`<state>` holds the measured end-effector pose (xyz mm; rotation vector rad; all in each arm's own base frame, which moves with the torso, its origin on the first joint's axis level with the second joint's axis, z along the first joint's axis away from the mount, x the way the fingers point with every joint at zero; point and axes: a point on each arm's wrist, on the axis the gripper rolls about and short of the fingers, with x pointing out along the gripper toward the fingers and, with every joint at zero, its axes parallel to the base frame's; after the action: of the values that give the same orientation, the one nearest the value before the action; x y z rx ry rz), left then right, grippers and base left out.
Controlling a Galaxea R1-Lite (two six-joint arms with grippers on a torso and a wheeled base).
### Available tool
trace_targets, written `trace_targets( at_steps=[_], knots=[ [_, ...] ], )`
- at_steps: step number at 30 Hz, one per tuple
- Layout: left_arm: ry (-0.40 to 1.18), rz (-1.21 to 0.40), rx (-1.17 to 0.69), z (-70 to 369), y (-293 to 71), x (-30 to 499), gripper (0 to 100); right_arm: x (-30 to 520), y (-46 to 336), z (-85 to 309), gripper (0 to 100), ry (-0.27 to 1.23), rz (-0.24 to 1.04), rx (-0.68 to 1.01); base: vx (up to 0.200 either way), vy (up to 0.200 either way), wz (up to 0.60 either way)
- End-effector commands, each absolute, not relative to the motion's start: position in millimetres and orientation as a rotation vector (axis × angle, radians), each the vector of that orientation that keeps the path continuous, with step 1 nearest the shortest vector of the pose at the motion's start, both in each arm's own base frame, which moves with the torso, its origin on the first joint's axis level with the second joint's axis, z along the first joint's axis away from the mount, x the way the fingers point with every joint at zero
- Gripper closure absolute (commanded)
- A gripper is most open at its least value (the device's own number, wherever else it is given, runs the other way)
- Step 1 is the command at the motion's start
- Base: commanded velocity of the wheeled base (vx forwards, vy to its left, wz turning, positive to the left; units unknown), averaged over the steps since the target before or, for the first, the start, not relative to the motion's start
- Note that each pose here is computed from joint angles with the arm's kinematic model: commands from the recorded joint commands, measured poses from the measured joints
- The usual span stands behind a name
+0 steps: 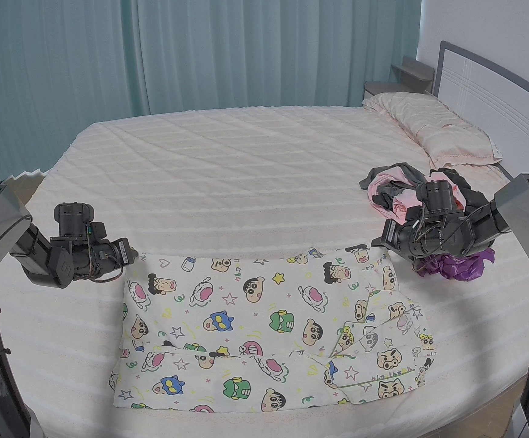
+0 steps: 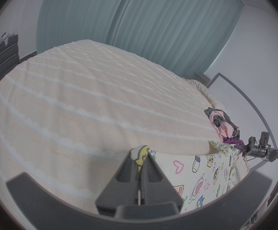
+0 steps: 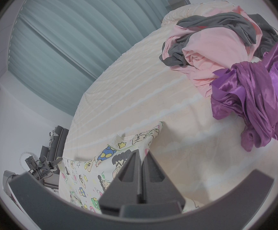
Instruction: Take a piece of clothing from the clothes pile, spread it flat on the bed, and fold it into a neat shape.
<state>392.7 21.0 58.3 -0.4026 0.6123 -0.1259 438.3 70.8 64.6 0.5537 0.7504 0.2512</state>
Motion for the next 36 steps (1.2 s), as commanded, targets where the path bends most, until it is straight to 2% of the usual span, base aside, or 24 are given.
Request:
trace_targets(
  at_steps=[1,5,6,15,25,31,32,36],
  knots=[
    [0.62,-0.124,-0.405,55,21,394,100,438,72,63,100,0.755,0.254,0.552,0.0,0.0,0.0],
    [0.664,-0.123,-0.408,38,19,398,100,437,73,61,100,0.763,0.253,0.552,0.0,0.0,0.0],
    [0.672,-0.123,-0.409,33,19,400,0,438,72,61,100,0.763,0.251,0.552,0.0,0.0,0.0],
    [0.707,-0.113,-0.414,-10,21,429,0,439,73,56,100,0.771,0.25,0.552,0.0,0.0,0.0],
    [0.636,-0.128,-0.454,5,18,448,0,438,73,54,100,0.778,0.247,0.553,0.0,0.0,0.0],
    [0.655,-0.165,-0.474,5,15,443,0,438,73,55,100,0.776,0.246,0.553,0.0,0.0,0.0],
    [0.665,-0.177,-0.477,5,14,441,100,438,73,55,100,0.776,0.246,0.553,0.0,0.0,0.0],
    [0.682,-0.186,-0.477,2,10,437,100,438,73,54,100,0.778,0.246,0.553,0.0,0.0,0.0]
  ],
)
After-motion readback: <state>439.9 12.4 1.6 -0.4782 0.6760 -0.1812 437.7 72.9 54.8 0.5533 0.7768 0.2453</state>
